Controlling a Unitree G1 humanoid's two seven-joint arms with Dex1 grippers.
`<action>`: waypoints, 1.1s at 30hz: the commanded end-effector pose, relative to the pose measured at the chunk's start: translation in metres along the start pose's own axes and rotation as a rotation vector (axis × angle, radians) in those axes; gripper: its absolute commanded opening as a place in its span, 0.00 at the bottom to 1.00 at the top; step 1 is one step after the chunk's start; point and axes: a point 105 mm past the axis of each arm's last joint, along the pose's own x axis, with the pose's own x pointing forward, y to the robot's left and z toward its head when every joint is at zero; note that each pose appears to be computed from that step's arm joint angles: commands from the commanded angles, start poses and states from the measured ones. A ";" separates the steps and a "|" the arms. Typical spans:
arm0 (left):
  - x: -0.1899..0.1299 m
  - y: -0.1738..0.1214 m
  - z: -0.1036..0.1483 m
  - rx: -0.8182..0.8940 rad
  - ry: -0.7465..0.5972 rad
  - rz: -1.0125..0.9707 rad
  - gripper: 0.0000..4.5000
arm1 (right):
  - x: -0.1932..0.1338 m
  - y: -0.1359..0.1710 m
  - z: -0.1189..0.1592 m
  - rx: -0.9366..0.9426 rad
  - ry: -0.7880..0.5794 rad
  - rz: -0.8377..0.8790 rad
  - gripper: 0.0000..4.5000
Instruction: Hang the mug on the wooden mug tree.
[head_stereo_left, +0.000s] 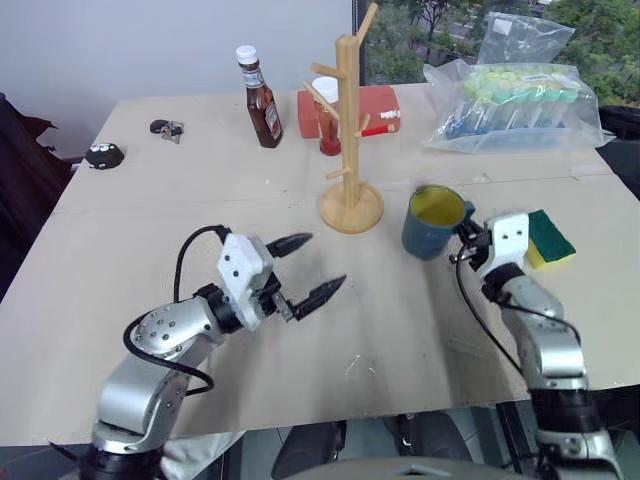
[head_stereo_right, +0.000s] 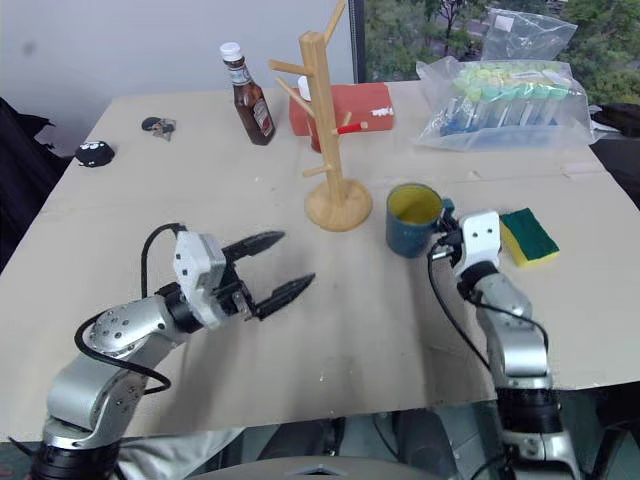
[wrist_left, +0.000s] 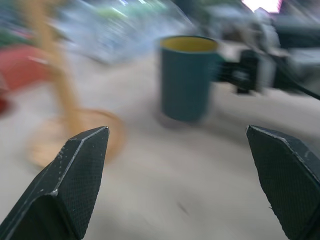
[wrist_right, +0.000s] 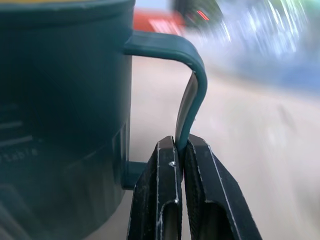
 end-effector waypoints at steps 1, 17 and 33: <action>0.001 0.006 0.025 0.021 -0.175 0.167 1.00 | 0.018 0.000 0.054 -0.166 -0.105 0.290 0.01; -0.001 -0.028 0.043 -0.015 -0.353 0.187 1.00 | 0.063 0.000 0.141 -0.529 -0.085 0.697 0.01; -0.001 -0.023 0.044 -0.025 -0.384 0.185 1.00 | 0.079 0.019 0.151 -0.612 -0.039 0.667 0.01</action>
